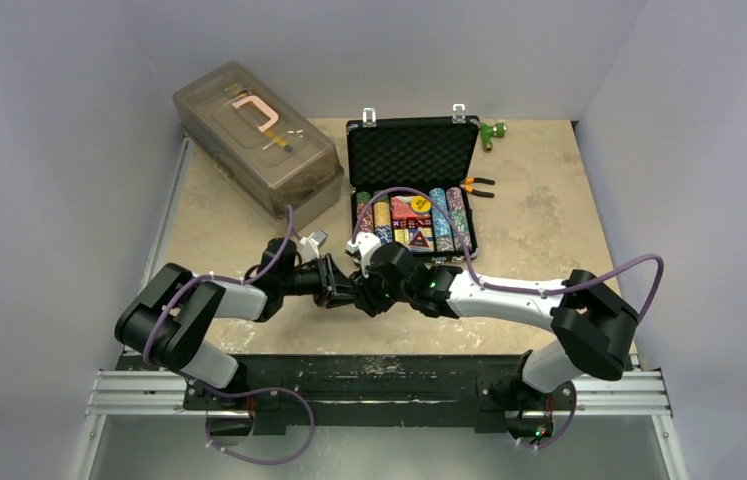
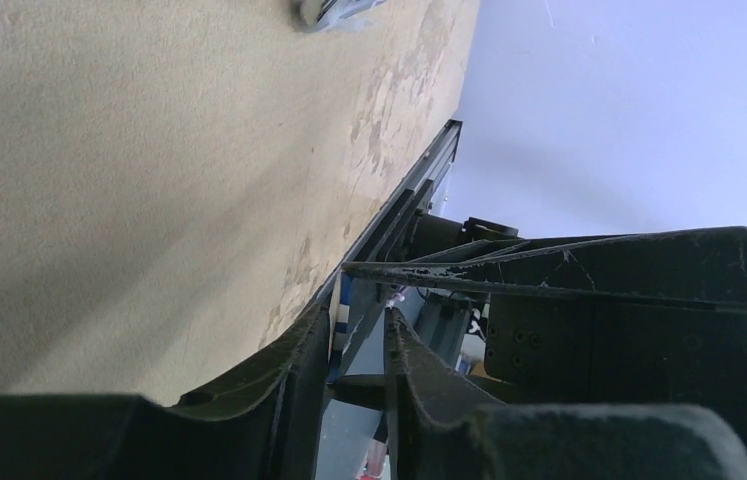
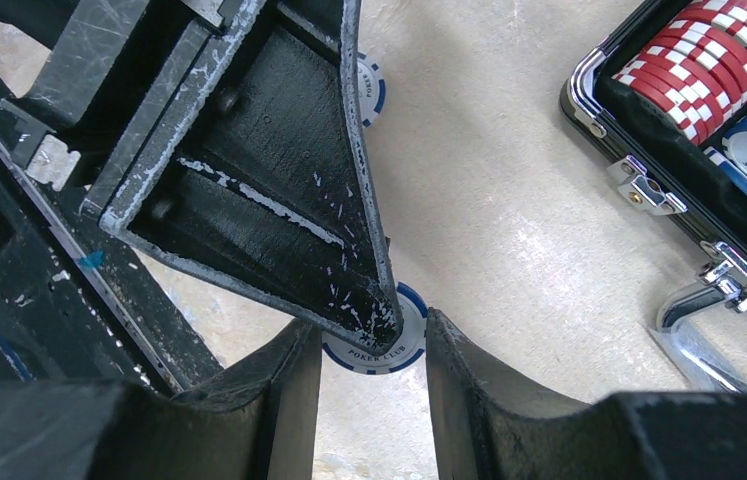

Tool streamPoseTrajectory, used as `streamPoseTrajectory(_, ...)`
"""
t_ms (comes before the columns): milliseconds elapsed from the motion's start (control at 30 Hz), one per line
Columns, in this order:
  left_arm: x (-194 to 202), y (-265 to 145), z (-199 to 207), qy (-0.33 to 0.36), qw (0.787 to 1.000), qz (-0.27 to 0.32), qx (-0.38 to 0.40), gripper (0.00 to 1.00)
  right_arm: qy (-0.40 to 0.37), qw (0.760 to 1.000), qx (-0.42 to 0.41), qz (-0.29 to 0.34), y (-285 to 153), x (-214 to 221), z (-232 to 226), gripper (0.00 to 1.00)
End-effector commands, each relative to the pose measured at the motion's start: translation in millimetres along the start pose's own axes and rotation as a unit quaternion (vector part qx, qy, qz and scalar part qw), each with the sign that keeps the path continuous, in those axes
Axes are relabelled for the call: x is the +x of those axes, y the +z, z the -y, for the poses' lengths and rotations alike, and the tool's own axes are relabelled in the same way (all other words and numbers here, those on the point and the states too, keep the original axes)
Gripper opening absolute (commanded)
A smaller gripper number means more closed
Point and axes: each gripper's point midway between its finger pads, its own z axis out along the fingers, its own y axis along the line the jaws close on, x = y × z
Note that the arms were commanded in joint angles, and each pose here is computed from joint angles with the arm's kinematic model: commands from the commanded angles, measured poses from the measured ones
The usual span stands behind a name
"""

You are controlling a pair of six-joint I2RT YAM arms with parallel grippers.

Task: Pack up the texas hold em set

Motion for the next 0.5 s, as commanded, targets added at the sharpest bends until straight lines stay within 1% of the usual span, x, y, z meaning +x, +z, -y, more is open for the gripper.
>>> streamPoseTrajectory(0,7.1,-0.8,13.5,0.018,0.999,-0.014,0.035,0.22,-0.002,0.999,-0.008,0.049,0.7,-36.3,-6.0,0.21)
streamPoseTrajectory(100,7.9,-2.2,15.0,0.017,0.999,-0.012,0.038,0.17,-0.001,0.999,-0.009,0.05,1.1,-37.3,-6.6,0.22)
streamPoseTrajectory(333,10.0,-4.1,17.0,0.019,0.999,-0.012,0.038,0.11,0.001,0.999,-0.009,0.05,2.3,-38.4,-6.9,0.21)
streamPoseTrajectory(467,9.9,-3.3,15.2,0.022,0.999,-0.014,0.031,0.04,0.002,0.999,-0.009,0.052,2.0,-40.5,-7.4,0.22)
